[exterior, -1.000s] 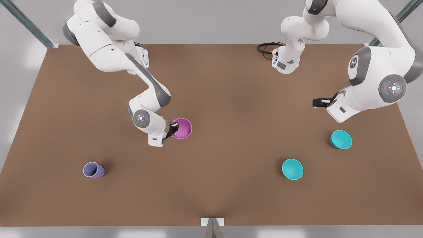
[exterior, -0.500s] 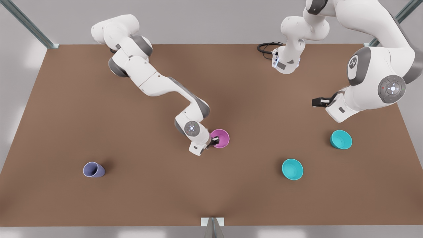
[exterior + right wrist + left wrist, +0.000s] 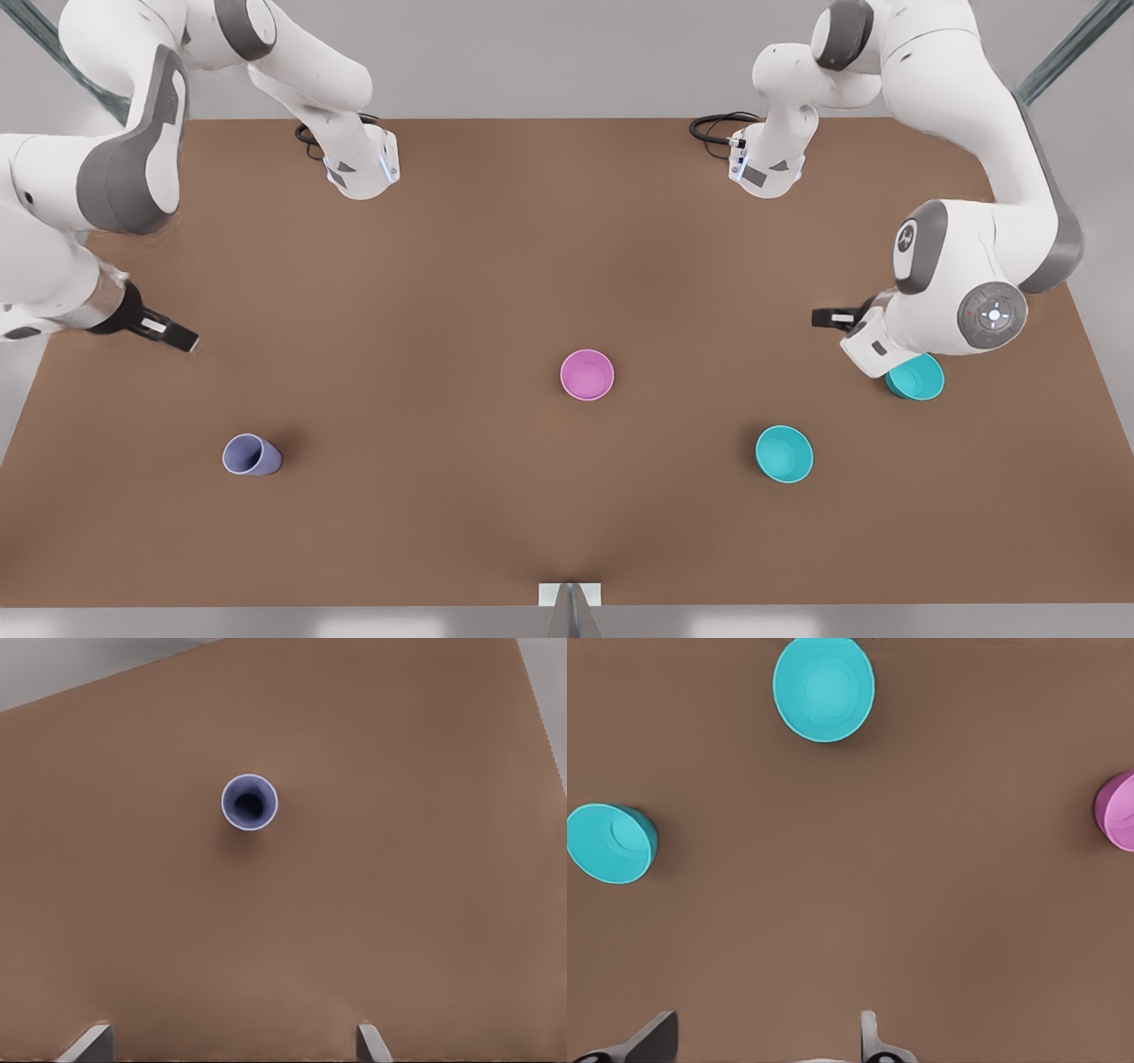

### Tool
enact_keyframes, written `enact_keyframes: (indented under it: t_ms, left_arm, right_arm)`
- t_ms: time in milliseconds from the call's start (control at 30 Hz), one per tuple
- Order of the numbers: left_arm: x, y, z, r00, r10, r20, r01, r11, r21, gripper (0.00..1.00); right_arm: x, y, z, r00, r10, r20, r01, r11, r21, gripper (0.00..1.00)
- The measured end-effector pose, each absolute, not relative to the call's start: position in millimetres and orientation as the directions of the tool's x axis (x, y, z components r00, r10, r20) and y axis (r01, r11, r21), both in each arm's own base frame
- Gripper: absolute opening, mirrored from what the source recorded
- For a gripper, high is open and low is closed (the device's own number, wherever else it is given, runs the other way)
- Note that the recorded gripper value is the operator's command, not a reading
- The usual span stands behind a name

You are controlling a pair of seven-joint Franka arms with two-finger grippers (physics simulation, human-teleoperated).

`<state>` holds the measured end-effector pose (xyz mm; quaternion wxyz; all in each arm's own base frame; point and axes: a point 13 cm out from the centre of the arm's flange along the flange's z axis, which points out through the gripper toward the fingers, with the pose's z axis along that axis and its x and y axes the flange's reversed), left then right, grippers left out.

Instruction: Stack the blue bowl on the pink bowl

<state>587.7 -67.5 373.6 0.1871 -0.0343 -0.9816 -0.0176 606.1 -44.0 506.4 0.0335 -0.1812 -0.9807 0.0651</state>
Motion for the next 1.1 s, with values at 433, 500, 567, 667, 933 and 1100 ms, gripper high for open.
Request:
enact_keyframes:
  t_ms: [433,500,567,667,933,1100]
  left_arm:
    - [702.8,-17.6,103.0,-0.975,-0.005,0.223,-0.035,0.991,-0.130,1.00]
    - [708.9,-19.2,86.5,-0.982,-0.005,0.191,-0.034,0.988,-0.148,1.00]
    - [716.7,-21.6,75.7,-0.988,-0.007,0.156,-0.033,0.986,-0.166,1.00]
    - [726.4,-25.2,66.4,-0.993,-0.012,0.114,-0.034,0.981,-0.193,1.00]
    - [731.1,-26.2,58.4,-0.997,0.017,0.075,0.002,0.980,-0.198,0.25]
    - [733.3,-35.6,61.4,-0.997,0.039,0.062,0.026,0.980,-0.197,0.21]
  right_arm:
    - [522.9,-55.3,521.8,-0.942,0.192,0.276,0.137,0.969,-0.207,1.00]
    - [521.2,-56.2,520.5,-0.941,0.171,0.291,0.115,0.973,-0.199,1.00]
    - [520.0,-55.6,519.3,-0.941,0.149,0.304,0.093,0.977,-0.192,1.00]
    - [518.5,-55.3,518.7,-0.941,0.122,0.317,0.065,0.981,-0.184,1.00]
    - [516.8,-55.6,518.0,-0.940,0.068,0.335,0.012,0.986,-0.166,1.00]
    - [516.3,-56.0,517.8,-0.939,0.046,0.341,-0.009,0.987,-0.159,1.00]
